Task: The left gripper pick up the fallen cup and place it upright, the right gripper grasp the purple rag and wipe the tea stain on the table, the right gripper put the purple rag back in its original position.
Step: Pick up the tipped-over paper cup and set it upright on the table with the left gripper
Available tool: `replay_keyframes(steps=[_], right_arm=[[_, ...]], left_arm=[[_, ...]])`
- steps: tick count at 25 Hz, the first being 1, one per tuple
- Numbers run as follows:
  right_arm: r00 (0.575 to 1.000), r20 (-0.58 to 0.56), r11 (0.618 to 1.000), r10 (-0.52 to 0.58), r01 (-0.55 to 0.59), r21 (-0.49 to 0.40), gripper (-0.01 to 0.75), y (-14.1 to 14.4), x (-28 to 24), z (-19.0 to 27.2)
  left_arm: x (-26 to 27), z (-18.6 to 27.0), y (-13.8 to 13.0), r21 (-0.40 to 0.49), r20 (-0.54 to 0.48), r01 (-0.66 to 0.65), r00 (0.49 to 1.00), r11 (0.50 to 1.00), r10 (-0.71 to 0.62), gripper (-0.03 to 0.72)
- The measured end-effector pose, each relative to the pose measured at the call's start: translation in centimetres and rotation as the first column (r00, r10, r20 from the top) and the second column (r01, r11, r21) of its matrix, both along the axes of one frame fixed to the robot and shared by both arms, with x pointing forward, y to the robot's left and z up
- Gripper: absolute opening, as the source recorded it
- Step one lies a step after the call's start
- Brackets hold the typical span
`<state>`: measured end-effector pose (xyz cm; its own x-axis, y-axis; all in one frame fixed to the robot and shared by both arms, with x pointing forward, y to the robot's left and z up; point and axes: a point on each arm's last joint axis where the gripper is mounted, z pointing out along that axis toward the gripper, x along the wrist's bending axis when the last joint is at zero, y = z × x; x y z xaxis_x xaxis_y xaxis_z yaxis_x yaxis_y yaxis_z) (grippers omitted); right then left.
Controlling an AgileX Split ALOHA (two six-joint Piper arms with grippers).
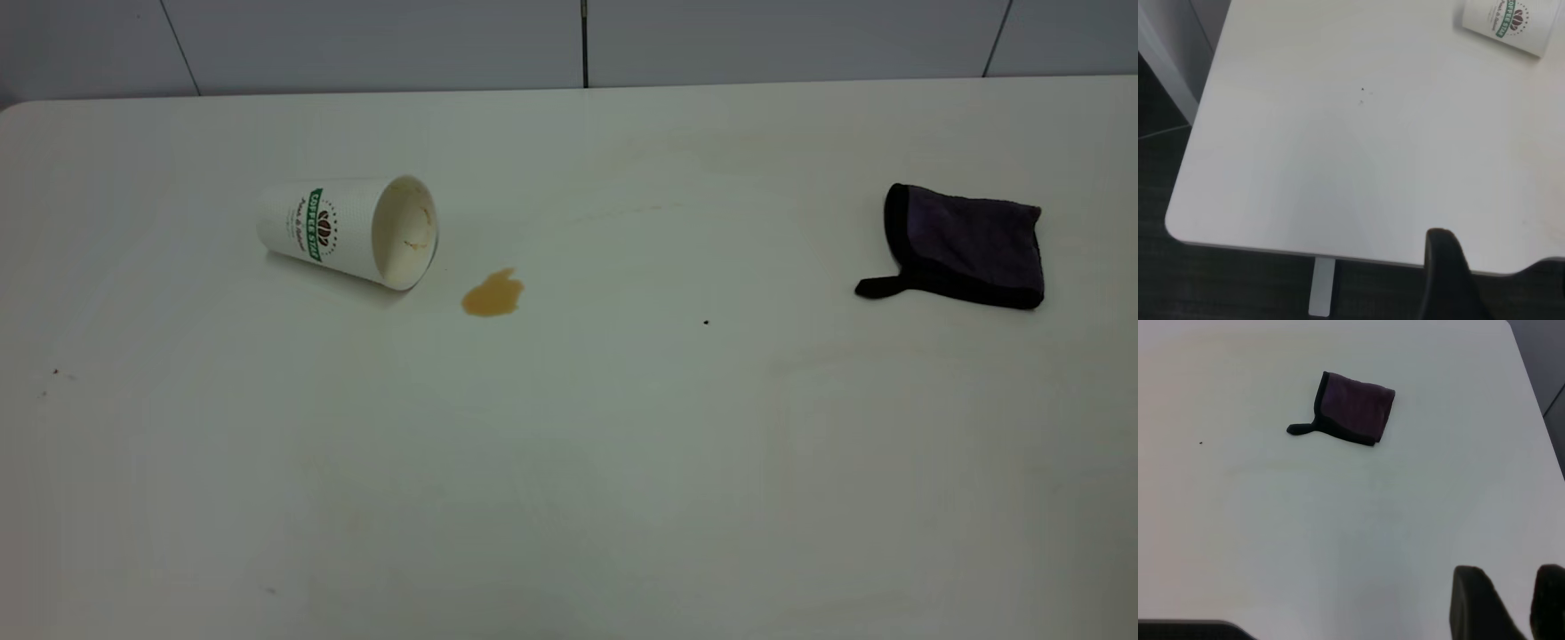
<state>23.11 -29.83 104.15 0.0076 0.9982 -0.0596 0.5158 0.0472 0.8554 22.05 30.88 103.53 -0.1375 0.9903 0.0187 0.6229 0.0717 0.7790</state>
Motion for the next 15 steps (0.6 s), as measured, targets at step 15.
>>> replay_keyframes(steps=[15], right_arm=[[1.0,0.0,1.0,0.0,0.0,0.0,0.237,0.0,0.0,0.0]], left_arm=[[14.0,7.4,0.7,0.024,-0.226,0.012,0.974,1.0,-0.006,0.527]])
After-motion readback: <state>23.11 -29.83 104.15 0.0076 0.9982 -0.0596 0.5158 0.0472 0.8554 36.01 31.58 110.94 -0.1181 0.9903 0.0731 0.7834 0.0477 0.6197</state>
